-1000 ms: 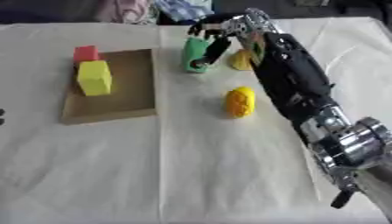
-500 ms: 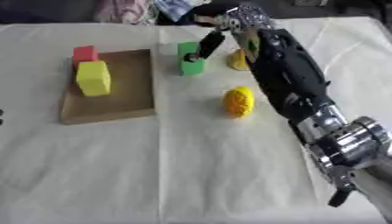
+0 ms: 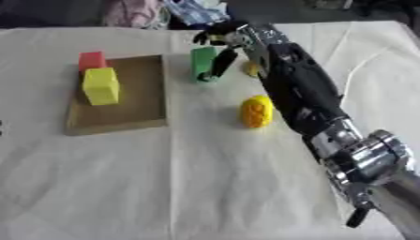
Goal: Pick up objects on the table and place them in the box.
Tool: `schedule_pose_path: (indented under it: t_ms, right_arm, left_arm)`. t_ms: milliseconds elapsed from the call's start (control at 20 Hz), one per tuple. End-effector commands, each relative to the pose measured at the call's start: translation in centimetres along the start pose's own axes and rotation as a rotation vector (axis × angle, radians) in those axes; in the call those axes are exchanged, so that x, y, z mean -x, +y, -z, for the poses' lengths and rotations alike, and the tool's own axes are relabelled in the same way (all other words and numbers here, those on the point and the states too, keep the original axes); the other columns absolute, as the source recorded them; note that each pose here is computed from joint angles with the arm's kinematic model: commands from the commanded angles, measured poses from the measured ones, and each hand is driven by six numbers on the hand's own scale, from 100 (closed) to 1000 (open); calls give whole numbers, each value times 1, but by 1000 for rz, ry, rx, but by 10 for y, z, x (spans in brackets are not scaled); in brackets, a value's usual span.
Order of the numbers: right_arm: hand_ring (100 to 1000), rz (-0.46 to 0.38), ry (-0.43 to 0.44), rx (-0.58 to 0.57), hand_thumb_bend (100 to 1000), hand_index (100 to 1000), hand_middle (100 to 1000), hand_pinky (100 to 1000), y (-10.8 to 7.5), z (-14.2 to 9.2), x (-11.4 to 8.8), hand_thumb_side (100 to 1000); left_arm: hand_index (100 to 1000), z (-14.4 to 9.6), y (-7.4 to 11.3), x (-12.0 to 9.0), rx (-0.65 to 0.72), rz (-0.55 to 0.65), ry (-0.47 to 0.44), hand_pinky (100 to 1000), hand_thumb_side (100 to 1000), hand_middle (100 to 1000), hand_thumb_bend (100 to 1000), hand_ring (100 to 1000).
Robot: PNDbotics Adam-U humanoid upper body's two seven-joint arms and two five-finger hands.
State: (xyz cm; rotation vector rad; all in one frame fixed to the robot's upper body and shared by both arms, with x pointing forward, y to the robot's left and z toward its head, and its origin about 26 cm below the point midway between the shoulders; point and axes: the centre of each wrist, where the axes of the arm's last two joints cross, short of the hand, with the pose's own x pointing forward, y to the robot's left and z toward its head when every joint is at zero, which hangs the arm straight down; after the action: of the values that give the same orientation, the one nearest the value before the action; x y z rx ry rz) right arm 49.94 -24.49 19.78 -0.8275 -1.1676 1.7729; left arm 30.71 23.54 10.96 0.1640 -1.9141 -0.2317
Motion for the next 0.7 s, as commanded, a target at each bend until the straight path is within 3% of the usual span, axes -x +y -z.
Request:
schedule_pose_path:
  t_ms: [50, 300, 400, 550, 700]
  right_arm:
    - [875, -13, 19, 29, 418, 975, 870, 843, -7, -2, 2, 477]
    - [837, -30, 22, 48, 338, 902, 770, 828, -6, -1, 2, 413]
    - [799, -40, 22, 81, 281, 847, 660, 810, -9, -2, 1, 329]
    - [763, -62, 15, 173, 211, 805, 565, 790, -22, -6, -3, 250]
    - [747, -84, -12, 267, 175, 794, 534, 780, -35, -9, -11, 226]
  left_arm:
    - [779, 2, 4, -6, -1, 16, -25, 705, 496, 706, 349, 694]
    - [780, 2, 4, -6, 1, 15, -26, 705, 497, 706, 347, 696]
    - [780, 2, 4, -6, 1, 15, -25, 705, 497, 705, 346, 696]
    - [780, 2, 4, -6, 0, 15, -25, 706, 497, 705, 345, 697]
    - [780, 2, 4, -6, 1, 15, -24, 706, 498, 705, 344, 697]
